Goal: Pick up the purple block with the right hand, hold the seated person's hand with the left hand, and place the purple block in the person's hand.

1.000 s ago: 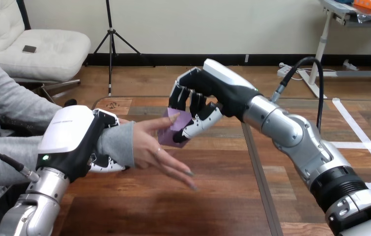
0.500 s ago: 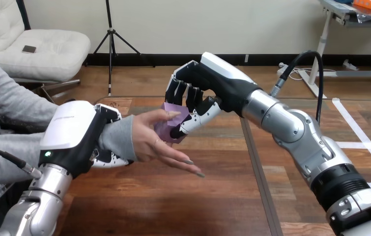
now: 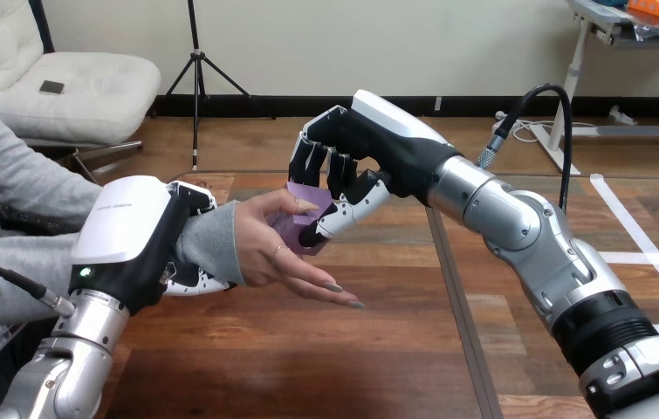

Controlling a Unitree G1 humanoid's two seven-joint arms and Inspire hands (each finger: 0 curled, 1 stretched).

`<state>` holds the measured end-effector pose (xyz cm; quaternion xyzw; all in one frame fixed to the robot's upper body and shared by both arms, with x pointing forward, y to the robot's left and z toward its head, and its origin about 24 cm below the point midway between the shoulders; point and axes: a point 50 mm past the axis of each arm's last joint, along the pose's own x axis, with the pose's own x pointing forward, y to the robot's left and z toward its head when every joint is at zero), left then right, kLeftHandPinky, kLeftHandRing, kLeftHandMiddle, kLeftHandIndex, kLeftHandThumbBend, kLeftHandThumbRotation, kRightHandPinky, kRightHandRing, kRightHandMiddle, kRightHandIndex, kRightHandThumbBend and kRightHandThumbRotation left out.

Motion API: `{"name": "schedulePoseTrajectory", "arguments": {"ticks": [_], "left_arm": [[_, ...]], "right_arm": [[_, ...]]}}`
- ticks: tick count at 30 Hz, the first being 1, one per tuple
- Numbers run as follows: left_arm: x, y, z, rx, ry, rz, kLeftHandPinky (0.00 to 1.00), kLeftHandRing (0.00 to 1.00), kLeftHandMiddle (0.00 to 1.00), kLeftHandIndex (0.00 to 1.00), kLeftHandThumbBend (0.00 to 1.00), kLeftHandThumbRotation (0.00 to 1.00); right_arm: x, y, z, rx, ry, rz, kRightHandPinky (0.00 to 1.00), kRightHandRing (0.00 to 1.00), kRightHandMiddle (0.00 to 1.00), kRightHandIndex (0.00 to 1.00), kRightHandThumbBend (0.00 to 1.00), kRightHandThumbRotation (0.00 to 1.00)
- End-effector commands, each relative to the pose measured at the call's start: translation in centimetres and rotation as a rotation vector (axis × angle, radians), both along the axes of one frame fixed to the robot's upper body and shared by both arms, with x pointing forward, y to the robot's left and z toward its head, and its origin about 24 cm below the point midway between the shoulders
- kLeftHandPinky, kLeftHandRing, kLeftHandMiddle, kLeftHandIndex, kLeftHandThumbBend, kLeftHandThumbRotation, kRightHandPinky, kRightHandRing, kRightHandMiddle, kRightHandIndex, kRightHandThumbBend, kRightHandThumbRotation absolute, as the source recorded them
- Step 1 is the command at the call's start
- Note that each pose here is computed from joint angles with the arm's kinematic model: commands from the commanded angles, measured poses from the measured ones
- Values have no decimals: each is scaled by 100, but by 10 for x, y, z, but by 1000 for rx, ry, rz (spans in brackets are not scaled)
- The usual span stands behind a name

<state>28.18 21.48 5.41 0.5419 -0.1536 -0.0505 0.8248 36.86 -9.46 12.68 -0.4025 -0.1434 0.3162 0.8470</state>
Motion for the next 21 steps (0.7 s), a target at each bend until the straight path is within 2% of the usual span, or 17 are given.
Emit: {"name": "schedulePoseTrajectory", "arguments": {"ticks": [1, 21], "left_arm": [[29, -28, 62, -83, -267, -93, 17, 22, 27, 28, 73, 0], [33, -29, 70, -109, -289, -80, 18, 23, 29, 30, 69, 0]], "right_arm": [[3, 0, 36, 88, -99, 5, 28, 32, 38, 44, 73, 0], [3, -1, 31, 75, -79, -1, 28, 32, 38, 44, 75, 0]]}}
